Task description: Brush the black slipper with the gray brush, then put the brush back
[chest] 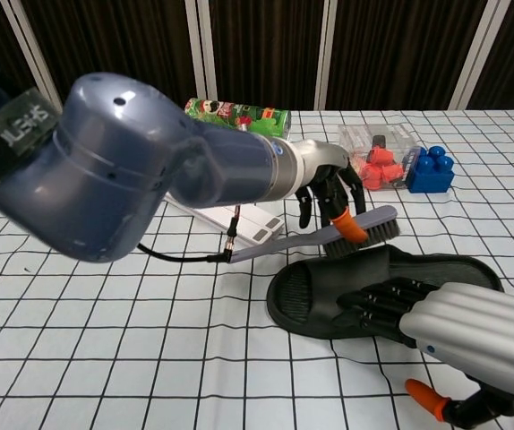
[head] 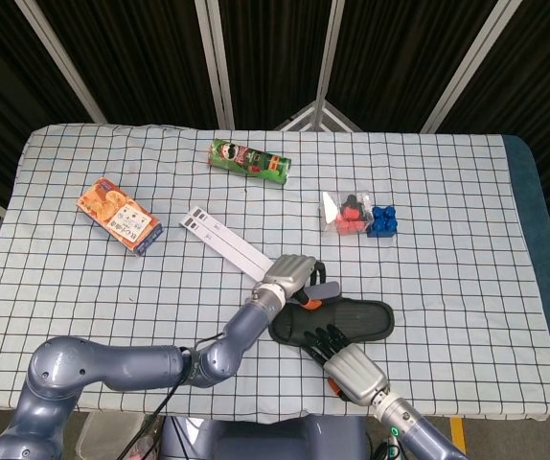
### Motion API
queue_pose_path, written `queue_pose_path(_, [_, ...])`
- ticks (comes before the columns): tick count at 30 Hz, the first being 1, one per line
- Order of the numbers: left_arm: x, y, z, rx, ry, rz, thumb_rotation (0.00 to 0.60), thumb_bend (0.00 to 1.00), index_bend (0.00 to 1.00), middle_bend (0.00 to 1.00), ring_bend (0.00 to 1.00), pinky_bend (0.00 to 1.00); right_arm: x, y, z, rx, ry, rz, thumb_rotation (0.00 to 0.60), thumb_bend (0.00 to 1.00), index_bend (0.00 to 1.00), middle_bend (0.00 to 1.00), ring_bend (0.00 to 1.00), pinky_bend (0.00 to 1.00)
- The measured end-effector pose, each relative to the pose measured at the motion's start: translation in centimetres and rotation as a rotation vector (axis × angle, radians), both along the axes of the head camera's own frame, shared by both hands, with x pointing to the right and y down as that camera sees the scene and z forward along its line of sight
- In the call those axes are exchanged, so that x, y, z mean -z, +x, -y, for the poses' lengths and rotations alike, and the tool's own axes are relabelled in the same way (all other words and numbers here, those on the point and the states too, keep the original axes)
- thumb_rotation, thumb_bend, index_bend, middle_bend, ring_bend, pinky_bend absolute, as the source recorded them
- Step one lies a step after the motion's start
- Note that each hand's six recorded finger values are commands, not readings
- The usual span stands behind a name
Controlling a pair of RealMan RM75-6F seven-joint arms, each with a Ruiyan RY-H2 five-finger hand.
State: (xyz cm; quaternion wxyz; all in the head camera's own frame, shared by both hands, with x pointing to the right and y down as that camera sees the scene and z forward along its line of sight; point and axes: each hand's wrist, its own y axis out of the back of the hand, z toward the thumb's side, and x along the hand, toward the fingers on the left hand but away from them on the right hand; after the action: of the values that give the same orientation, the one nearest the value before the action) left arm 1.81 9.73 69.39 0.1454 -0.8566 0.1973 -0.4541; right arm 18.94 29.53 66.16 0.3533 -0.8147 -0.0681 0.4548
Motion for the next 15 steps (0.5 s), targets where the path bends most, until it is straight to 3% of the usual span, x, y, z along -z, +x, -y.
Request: queue_pose_path(15, [-0.2, -0.8, 0.1, -0.012, -0.114, 0.035, 0.600, 0.76, 0.70, 0.74, 0.57, 0.64, -0.2, -0.1, -0.4, 0.011, -0.008, -0.011, 0.600, 0.63, 0.00, 0.04, 0.01, 0.04])
